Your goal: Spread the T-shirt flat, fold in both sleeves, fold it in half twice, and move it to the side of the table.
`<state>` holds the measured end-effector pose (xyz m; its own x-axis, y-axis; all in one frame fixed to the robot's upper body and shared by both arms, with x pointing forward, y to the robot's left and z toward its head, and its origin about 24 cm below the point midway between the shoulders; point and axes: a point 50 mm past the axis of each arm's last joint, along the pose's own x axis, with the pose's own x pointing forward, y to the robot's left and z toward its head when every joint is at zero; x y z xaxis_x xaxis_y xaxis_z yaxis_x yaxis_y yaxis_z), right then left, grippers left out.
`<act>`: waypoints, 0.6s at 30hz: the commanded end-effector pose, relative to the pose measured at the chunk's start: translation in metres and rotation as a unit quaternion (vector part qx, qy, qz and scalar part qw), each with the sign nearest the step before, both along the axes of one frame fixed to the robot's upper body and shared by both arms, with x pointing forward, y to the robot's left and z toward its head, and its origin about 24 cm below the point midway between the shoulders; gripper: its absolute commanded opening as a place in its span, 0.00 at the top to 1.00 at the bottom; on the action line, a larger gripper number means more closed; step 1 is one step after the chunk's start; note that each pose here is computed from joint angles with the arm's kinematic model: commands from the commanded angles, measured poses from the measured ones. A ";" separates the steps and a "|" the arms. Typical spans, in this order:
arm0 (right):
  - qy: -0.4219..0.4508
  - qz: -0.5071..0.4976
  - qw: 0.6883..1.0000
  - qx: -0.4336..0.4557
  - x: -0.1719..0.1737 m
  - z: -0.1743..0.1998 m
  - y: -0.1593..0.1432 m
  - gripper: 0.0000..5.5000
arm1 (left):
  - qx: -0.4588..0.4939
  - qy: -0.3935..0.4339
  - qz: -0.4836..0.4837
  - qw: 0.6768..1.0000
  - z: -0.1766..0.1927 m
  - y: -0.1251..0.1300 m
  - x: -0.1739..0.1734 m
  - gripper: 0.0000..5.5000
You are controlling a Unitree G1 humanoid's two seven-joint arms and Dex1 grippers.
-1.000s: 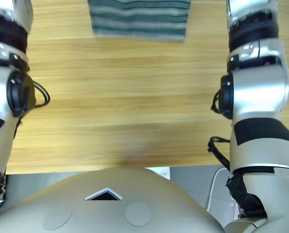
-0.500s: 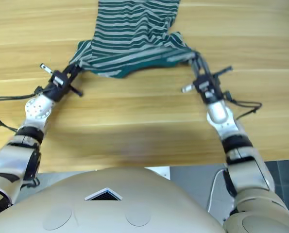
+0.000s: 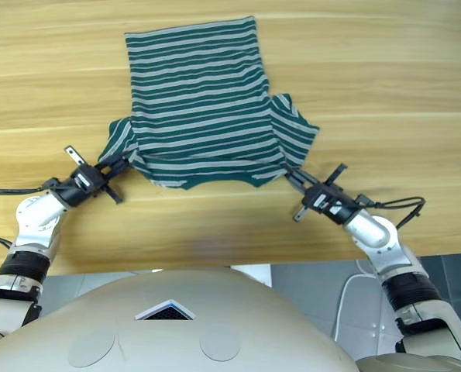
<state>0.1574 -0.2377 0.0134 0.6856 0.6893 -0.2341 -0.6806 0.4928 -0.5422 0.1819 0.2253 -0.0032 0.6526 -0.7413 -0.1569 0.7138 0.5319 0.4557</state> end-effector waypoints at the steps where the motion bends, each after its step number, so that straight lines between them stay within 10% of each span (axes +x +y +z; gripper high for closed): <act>1: 0.002 0.015 1.000 -0.022 -0.001 0.004 0.001 0.83 | 0.036 0.029 -0.034 0.998 -0.014 -0.009 -0.017 0.87; 10: 0.013 0.023 0.996 -0.082 -0.015 0.009 -0.009 0.56 | 0.065 0.057 -0.054 0.995 -0.007 0.007 -0.045 0.66; 18: -0.056 0.051 0.997 -0.033 -0.012 0.056 -0.004 0.54 | 0.129 0.020 0.039 0.991 0.019 0.058 -0.040 0.66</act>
<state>0.1358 -0.2521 0.0486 0.6642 0.6878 -0.2930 -0.6840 0.4008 -0.6096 0.1340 0.2728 0.0085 0.6690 -0.6583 -0.3452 0.7217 0.4643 0.5134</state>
